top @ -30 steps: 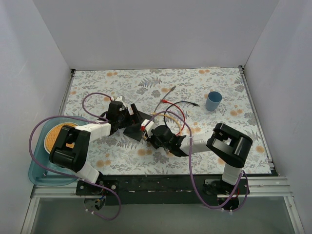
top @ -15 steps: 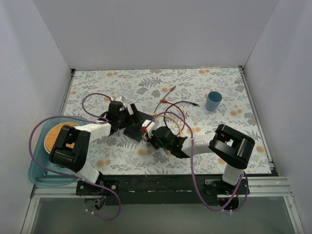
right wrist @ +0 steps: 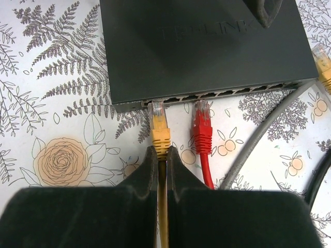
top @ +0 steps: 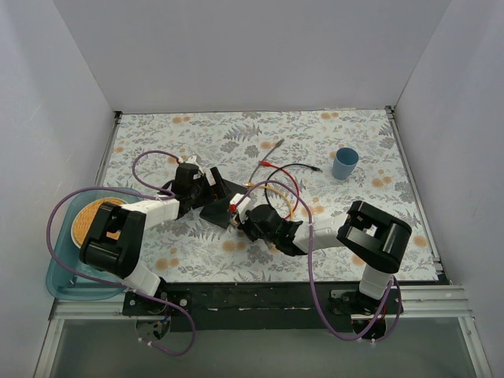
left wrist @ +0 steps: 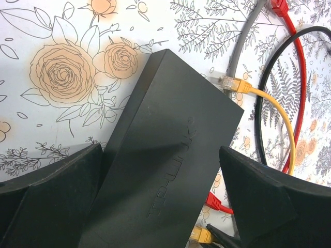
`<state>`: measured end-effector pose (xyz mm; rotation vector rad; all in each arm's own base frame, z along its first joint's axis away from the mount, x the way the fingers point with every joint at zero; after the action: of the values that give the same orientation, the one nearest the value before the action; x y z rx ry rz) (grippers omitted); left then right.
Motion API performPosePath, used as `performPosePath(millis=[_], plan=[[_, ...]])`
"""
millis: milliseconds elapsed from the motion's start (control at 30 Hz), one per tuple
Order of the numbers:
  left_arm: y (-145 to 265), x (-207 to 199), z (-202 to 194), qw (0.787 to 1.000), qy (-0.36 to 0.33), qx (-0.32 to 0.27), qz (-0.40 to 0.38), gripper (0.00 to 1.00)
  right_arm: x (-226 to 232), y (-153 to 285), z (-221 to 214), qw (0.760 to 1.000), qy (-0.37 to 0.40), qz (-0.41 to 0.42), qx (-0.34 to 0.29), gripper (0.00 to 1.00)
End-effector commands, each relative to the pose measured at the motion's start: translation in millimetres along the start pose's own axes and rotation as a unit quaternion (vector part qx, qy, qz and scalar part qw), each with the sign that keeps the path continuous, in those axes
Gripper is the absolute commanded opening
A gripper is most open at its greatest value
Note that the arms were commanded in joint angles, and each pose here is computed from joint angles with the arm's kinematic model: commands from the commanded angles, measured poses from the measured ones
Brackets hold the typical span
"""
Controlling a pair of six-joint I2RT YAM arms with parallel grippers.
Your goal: Insert the plug into the switch port
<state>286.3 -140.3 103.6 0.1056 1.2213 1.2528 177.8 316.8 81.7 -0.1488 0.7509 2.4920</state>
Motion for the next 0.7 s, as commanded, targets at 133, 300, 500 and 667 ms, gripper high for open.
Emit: performPosePath(millis=[133, 300, 500, 667], plan=[[9.7, 27.0, -28.5, 0.995, 0.022, 0.056, 0.083, 0.98, -3.4, 5.1, 5.6, 0.999, -0.033, -0.036, -0.024, 0.01], [18.2, 23.9, -22.2, 0.996, 0.017, 0.027, 0.085, 0.98, -4.2, 9.7, -5.2, 0.998, -0.035, -0.049, -0.001, 0.01], [20.6, 21.4, -19.6, 0.996, 0.011, 0.023, 0.083, 0.98, 0.2, 19.5, 0.0, 0.999, -0.029, -0.012, -0.035, 0.01], [18.0, 23.2, -21.8, 0.996, 0.013, 0.031, 0.084, 0.98, 4.4, 19.9, 1.5, 0.998, -0.028, 0.005, -0.047, 0.01]])
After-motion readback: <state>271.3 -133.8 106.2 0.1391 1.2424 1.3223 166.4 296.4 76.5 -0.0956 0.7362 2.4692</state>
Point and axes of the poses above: each gripper's point midway between its finger pads, its own y axis back along the fingers, its own x axis along the line the jaws close on, z = x × y, the point moved 9 cm from there along y, back along the fingers, and after that the axes turned 11 degrees about y, right-handed, at the moved point
